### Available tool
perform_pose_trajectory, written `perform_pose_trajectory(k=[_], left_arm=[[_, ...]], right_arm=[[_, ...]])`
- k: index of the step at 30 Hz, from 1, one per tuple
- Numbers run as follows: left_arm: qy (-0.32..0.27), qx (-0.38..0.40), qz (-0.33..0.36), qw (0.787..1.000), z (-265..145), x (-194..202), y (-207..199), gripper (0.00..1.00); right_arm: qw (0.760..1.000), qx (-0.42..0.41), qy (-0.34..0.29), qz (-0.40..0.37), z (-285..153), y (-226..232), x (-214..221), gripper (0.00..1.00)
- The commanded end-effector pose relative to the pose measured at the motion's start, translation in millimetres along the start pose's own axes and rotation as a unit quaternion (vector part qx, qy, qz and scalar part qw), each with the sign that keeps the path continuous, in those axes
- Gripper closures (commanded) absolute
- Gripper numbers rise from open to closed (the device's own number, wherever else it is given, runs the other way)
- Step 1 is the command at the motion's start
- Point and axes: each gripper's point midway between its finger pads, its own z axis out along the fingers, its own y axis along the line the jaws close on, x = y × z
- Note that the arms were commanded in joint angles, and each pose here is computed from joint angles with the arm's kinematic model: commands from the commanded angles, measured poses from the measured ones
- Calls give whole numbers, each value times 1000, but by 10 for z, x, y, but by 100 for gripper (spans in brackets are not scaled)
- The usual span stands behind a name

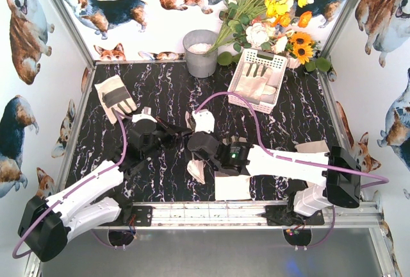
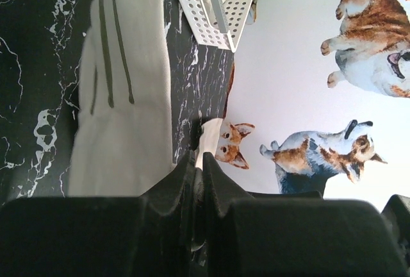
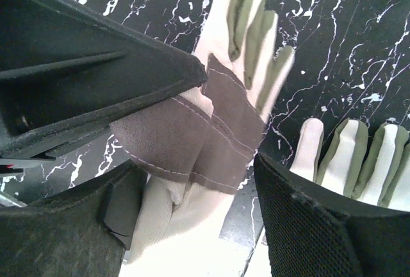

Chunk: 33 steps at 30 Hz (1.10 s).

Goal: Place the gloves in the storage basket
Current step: Turn over the glove.

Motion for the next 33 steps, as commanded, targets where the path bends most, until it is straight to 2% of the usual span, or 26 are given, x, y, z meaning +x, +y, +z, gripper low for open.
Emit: perform_pose_trajectory(k=[1, 5, 7, 9, 14, 16, 17, 19, 20, 23, 29, 31, 33], left_arm=[[-16, 41, -4, 999, -43, -48, -285, 100], [-15, 42, -4, 999, -37, -37, -303, 100], [-14, 41, -3, 999, -34, -31, -296, 100], [-18, 39, -3, 999, -36, -47, -282, 100], [-37, 27, 11, 999, -78, -110, -230, 100], [-42, 23, 22, 999, -89, -130, -210, 99], [-42, 22, 29, 998, -92, -139, -203, 86], [-43, 25, 51, 997, -120, -175, -223, 66], [-45, 22, 64, 997, -142, -203, -226, 50], [-56, 2, 105, 993, -228, -330, -203, 30], [-52, 0, 147, 988, -365, -478, -168, 5], [-45, 30, 152, 987, -385, -456, -236, 0], [-35, 68, 157, 985, -408, -409, -340, 0]], right_arm=[[999, 18, -31, -9, 4, -12, -194, 33], [999, 18, -24, -30, 44, 8, -173, 35], [999, 17, -23, -33, 52, 28, -179, 41], [999, 17, -24, -36, 53, 27, -186, 51], [999, 20, -23, -37, -23, -23, -222, 100], [999, 19, -24, -34, -82, -49, -251, 100], [999, 12, -23, -31, -107, -46, -268, 100], [1000, -12, -17, -22, -149, -50, -305, 100], [1000, -28, -7, -10, -156, -62, -312, 100], [995, -93, 19, 23, -181, -90, -360, 100], [980, -184, 5, 74, -397, -239, -670, 100], [970, -221, -14, 100, -507, -260, -830, 100], [960, -249, -33, 123, -582, -288, -975, 100]])
